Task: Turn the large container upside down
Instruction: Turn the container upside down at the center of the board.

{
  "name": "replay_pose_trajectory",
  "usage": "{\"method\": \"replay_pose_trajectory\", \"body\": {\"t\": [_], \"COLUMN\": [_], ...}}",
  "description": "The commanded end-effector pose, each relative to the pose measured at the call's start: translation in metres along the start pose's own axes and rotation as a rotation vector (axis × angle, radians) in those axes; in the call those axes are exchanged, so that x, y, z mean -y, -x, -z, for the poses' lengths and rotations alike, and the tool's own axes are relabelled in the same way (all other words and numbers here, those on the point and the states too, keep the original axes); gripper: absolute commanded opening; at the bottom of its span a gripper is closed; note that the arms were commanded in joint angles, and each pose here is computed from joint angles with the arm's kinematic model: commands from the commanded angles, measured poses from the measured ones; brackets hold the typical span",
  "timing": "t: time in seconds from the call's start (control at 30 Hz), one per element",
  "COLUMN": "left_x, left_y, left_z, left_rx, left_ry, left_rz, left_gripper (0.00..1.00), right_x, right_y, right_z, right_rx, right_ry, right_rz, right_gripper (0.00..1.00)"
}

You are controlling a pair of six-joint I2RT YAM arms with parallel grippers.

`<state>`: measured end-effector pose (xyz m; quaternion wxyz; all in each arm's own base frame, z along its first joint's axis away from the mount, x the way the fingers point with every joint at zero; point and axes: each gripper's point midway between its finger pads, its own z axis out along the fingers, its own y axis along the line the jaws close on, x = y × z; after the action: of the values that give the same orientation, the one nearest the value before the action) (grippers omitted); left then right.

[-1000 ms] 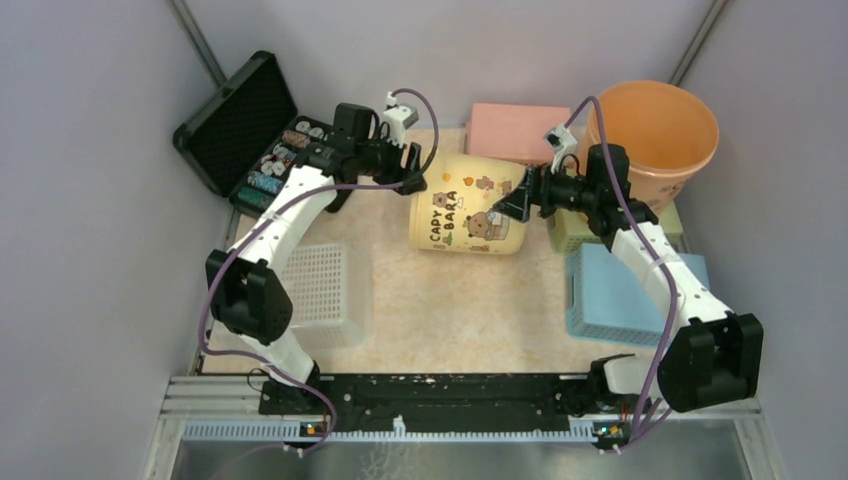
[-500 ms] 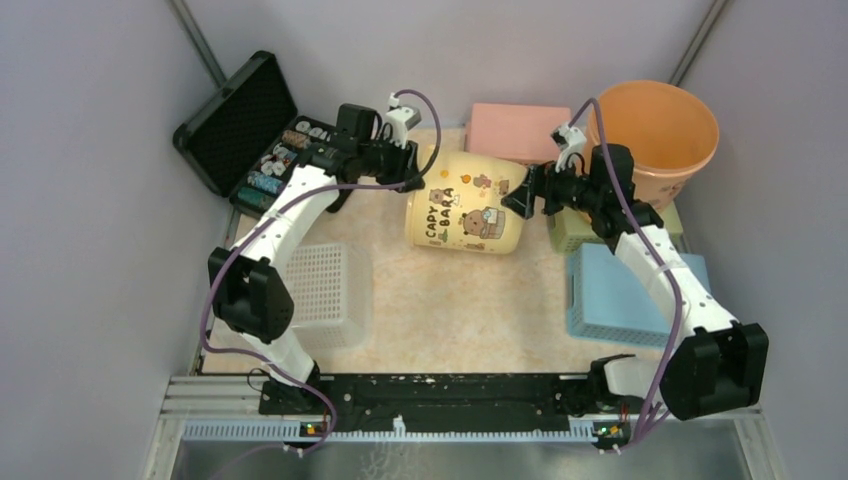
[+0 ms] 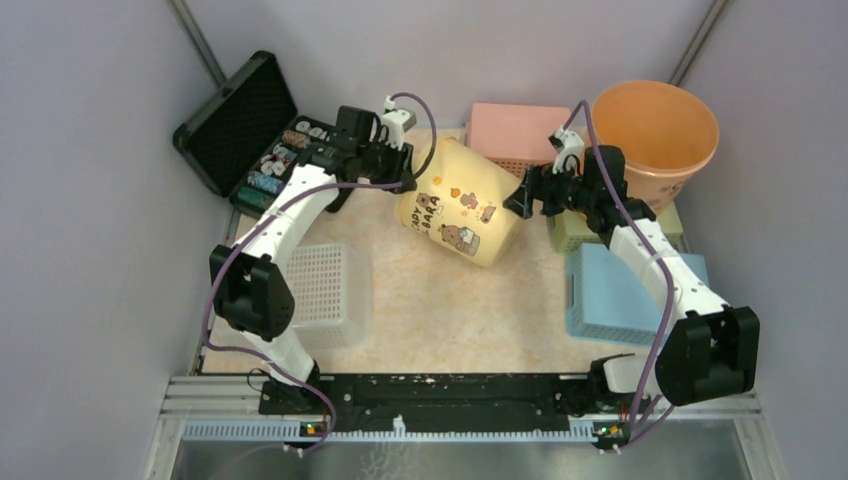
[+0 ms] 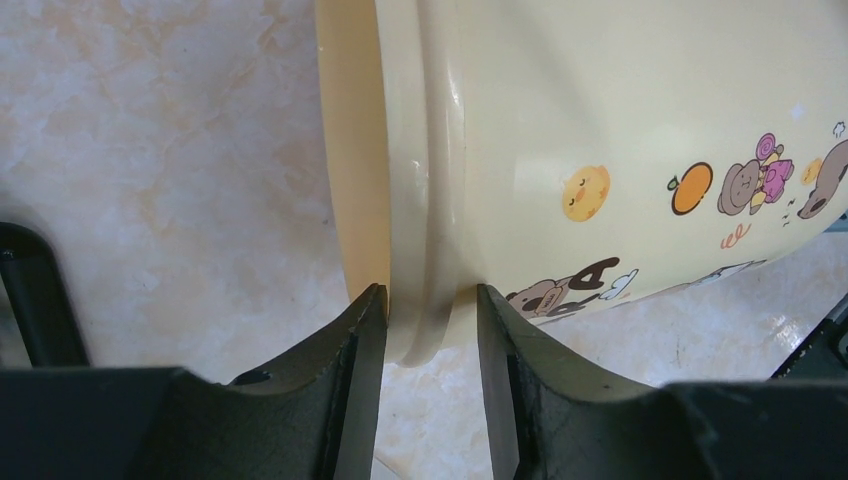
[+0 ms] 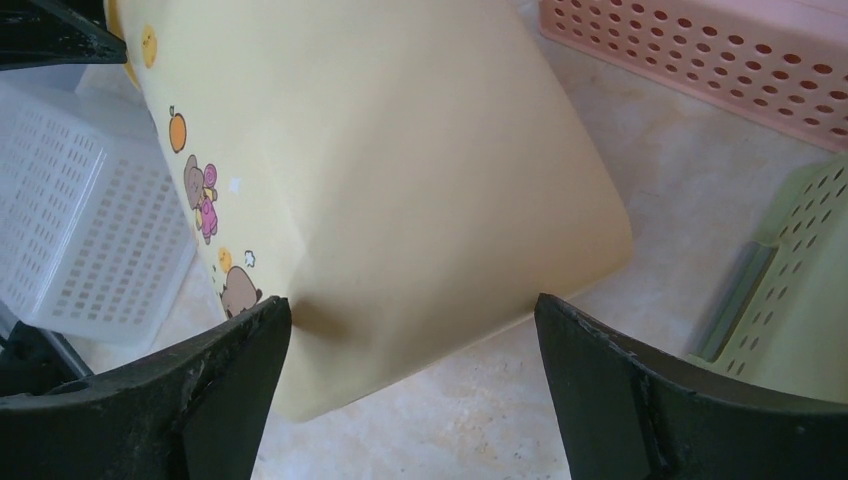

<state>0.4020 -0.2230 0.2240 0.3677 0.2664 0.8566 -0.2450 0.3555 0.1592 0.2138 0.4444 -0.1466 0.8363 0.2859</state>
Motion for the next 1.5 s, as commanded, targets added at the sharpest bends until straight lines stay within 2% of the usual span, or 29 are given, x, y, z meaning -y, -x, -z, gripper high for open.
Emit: {"method": "replay_pose_trajectory", "body": {"t": [0.0,0.23,0.4,0.57,0.97,1.47], "left_x": [0.001,0.023,0.036,0.044,0.040,0.048], "left_y": [-0.005,-0.001,0.004,0.008,-0.002,0.003], "left_z": [-0.004,-0.001,0.005,0.007,0.009,0.014], "left_rx": [-0.010,0.018,0.043,0.058,0.044,0.057], "left_ry": [-0.013,-0.130,-0.192,-0.234,-0.202,-0.238], "left_rz": [-0.001,0.009,0.007,0.011,0.013,0.013], "left_gripper": [0.46,0.53,0.53,0.48,0.37,0.41], "right_x": [-0.010,-0.010,-0.024,-0.040,-0.059,-0.104], "right_y": [-0.008,-0.016,-0.033,-0.041,0.006,0.059], "right_z": [0.001,0.010,0.023,0.022,0.014,0.011], "right_rx": [-0.014,-0.062,-0.142,-0.121,-0.015,0.067], "right_ry": [0.055,0.064,0.138,0.245,0.366,0.446], "right_rz": [-0.059,-0.087,-0.094,-0.128,-0.126,-0.061], "right_gripper": [0.92,0.92,0.92,0.91,0.87,0.87]}}
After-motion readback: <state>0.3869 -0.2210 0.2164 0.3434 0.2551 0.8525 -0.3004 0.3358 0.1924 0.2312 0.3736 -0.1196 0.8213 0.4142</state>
